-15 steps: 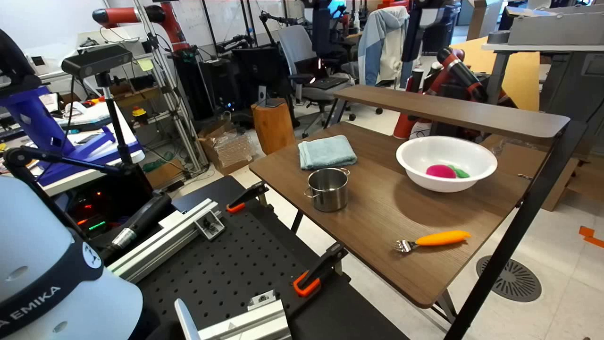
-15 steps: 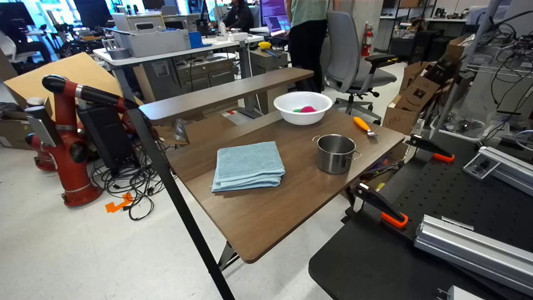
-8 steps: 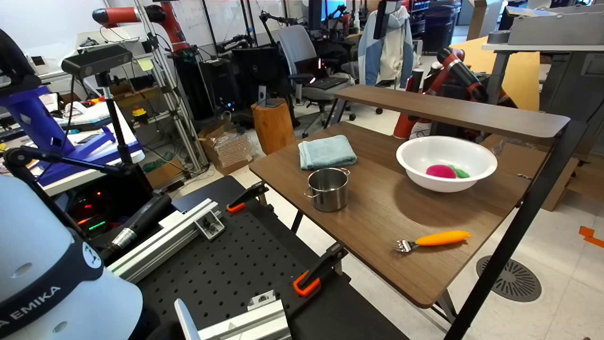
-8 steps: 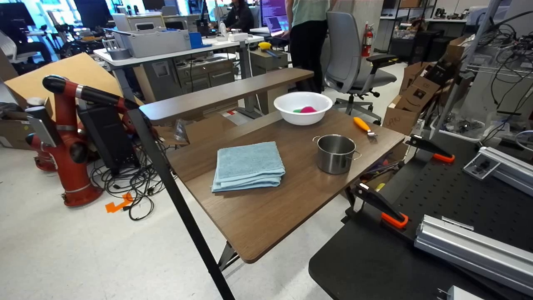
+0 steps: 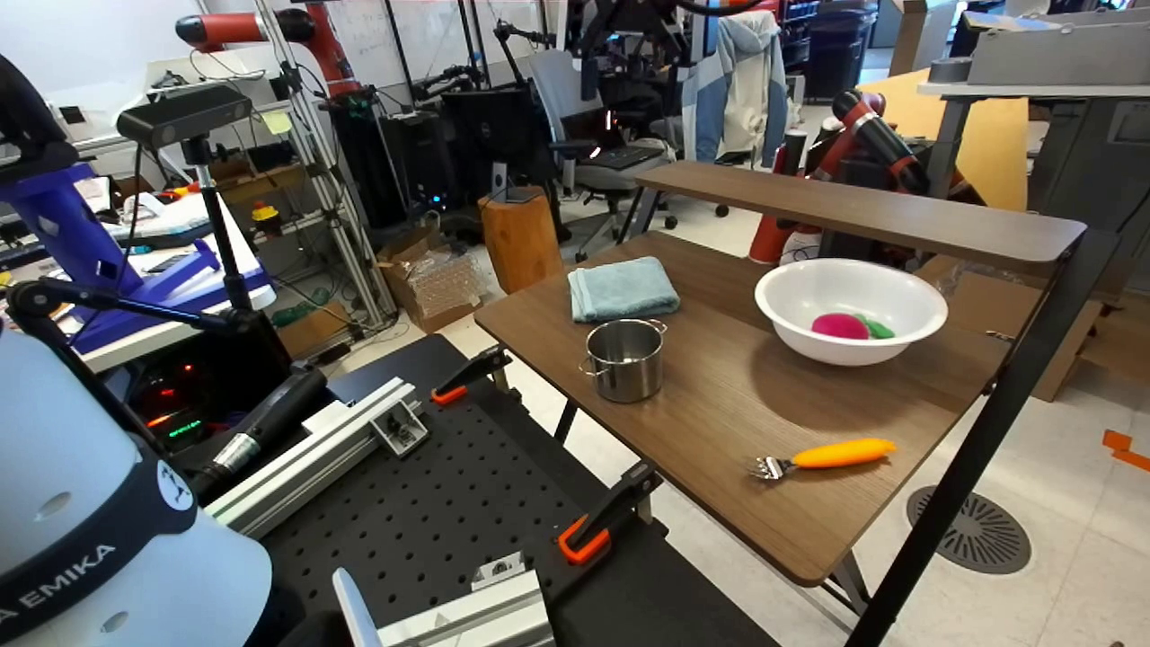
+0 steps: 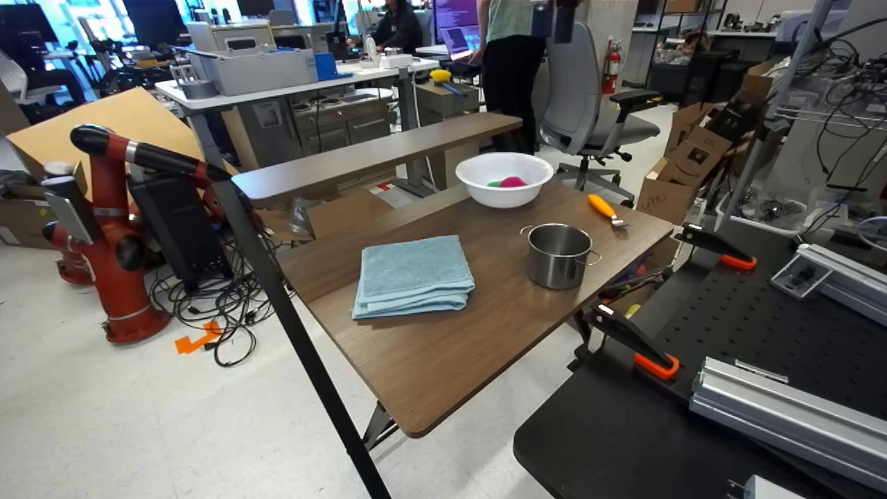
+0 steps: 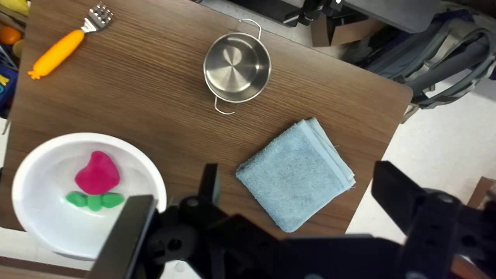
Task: Move the towel to the right
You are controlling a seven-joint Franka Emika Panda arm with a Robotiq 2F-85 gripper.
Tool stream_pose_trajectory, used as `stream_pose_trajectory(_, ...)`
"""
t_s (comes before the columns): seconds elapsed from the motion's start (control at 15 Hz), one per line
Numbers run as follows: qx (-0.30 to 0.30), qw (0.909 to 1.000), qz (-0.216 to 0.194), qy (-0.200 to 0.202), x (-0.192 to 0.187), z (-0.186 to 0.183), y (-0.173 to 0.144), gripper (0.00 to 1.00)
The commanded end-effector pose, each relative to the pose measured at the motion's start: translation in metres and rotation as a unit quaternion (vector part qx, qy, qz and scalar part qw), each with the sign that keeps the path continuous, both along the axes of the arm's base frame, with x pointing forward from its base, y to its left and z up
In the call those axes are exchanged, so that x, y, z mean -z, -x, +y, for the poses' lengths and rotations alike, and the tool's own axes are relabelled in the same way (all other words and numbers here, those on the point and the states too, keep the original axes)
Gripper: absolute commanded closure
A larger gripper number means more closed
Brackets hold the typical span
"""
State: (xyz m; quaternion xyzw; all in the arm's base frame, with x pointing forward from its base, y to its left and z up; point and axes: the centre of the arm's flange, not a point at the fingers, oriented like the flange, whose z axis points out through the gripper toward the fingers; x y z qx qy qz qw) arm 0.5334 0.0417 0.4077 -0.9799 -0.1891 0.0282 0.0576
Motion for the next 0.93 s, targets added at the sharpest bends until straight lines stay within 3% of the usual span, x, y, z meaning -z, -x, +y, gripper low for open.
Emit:
stream_pose_trajectory(0.0, -0.021, 0.9995, 0.017, 0.019, 0.023, 0.045, -0.03, 0.0)
stream_pose_trajectory(0.33, -0.049, 0.9965, 0.044, 0.05, 0.095, 0.111, -0.048, 0.0)
stream_pose_trajectory(0.87, -0.042, 0.9946, 0.054, 0.078, 0.214, 0.157, -0.084, 0.0)
